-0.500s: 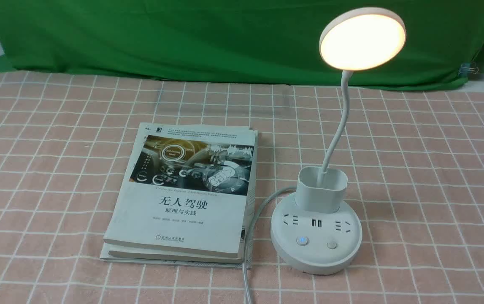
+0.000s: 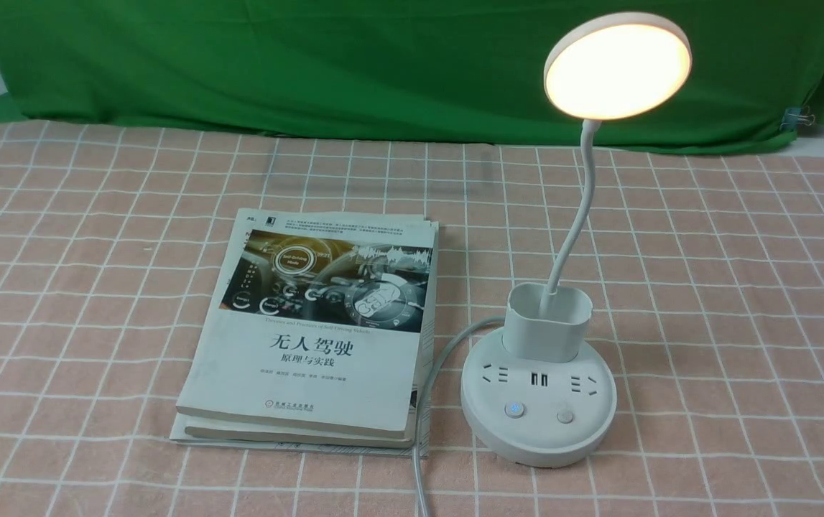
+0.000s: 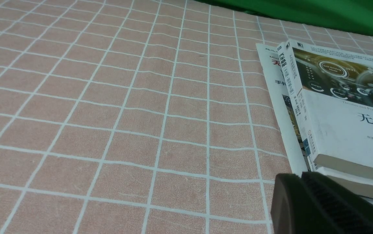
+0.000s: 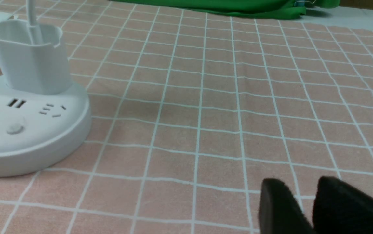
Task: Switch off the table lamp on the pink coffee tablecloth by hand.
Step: 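Press the power button on the lamp base to turn the lamp off with the right gripper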
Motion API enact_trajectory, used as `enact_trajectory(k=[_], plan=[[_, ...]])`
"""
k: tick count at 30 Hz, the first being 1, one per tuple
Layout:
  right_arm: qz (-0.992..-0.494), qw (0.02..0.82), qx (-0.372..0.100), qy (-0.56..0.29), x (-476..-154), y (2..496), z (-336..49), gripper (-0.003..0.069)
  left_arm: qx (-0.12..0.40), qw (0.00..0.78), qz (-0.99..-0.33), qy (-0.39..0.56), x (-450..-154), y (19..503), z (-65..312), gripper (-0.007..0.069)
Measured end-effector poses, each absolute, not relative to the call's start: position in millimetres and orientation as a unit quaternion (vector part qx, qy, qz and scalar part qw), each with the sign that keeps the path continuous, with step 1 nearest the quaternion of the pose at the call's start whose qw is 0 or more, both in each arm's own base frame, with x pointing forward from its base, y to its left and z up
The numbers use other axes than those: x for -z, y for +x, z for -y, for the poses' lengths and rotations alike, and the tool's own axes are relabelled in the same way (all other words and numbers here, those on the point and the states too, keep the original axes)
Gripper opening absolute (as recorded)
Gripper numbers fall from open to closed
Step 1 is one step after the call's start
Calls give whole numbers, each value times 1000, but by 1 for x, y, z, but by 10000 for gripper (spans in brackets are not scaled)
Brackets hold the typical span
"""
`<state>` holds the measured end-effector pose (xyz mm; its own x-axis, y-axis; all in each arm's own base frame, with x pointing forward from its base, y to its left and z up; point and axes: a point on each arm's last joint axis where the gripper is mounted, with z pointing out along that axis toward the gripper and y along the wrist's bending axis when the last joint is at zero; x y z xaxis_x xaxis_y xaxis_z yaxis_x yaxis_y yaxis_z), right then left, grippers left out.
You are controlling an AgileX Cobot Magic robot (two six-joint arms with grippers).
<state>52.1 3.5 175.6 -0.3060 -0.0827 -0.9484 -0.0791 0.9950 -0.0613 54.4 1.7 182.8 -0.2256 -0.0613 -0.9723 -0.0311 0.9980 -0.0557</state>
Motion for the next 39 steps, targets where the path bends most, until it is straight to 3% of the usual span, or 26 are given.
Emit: enact_trajectory(k=[13,21,24,27,28,30,33,39], plan=[[-808,587,2,-51,-176,52,-3,240,12,622,-783,-30,-183,54,-2,6],[-800,592,39,-93,-177,53,-3,240,12,622,-783,-30,-183,54,-2,6],[-802,595,11,-59,-177,53,-3,240,12,622,-783,-30,-183,54,-2,6],[-790,604,-83,55,-181,54,-4,240,12,622,-783,-30,-183,54,-2,6],[-790,604,-89,62,-181,54,-4,240,12,622,-783,-30,-183,54,-2,6],[-757,606,-177,168,-185,55,-4,240,12,622,-783,-30,-183,54,-2,6],[-727,605,-232,226,-189,55,-4,240,12,622,-783,-30,-183,54,-2,6],[-689,629,-265,245,-198,56,-4,240,12,622,-783,-30,-183,54,-2,6]])
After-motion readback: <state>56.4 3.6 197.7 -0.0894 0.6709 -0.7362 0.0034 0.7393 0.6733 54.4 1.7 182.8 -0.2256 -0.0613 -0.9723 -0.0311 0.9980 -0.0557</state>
